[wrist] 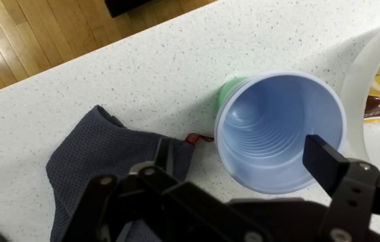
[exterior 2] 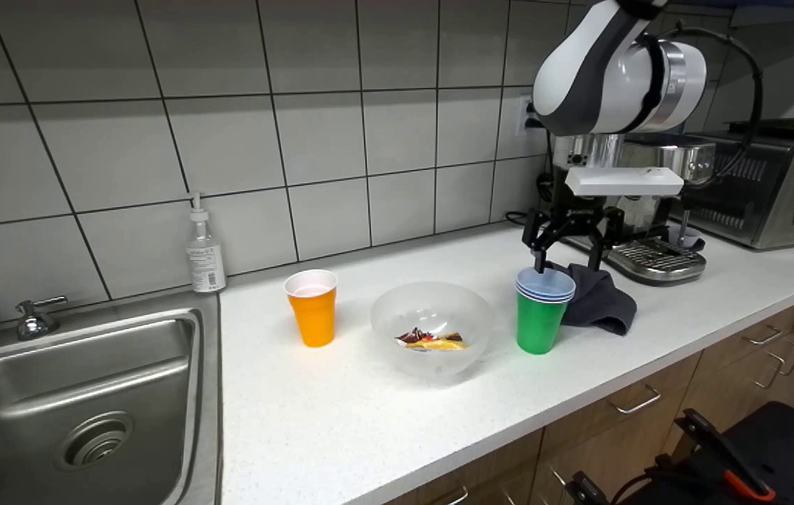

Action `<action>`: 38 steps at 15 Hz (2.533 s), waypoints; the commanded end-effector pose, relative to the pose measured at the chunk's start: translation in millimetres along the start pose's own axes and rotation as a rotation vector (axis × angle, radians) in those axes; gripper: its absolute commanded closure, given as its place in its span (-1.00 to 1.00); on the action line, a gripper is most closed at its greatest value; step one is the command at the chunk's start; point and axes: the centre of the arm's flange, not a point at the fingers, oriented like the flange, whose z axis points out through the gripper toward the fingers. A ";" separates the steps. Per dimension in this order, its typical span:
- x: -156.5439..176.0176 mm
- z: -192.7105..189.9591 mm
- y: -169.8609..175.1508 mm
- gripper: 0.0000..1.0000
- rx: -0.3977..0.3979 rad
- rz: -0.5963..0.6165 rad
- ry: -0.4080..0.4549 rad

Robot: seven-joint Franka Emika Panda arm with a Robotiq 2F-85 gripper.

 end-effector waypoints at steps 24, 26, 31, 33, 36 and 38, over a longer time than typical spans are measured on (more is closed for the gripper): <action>-25.1 -45.4 -200.4 -1.00 0.018 -0.276 0.092; -30.4 -42.9 -190.8 -1.00 0.008 -0.294 0.092; -29.7 -41.7 -195.0 -1.00 0.008 -0.297 0.091; -29.6 -41.8 -195.0 -1.00 0.008 -0.297 0.091; -29.5 -41.8 -195.1 -1.00 0.009 -0.297 0.091; -29.5 -41.9 -195.1 -1.00 0.009 -0.297 0.091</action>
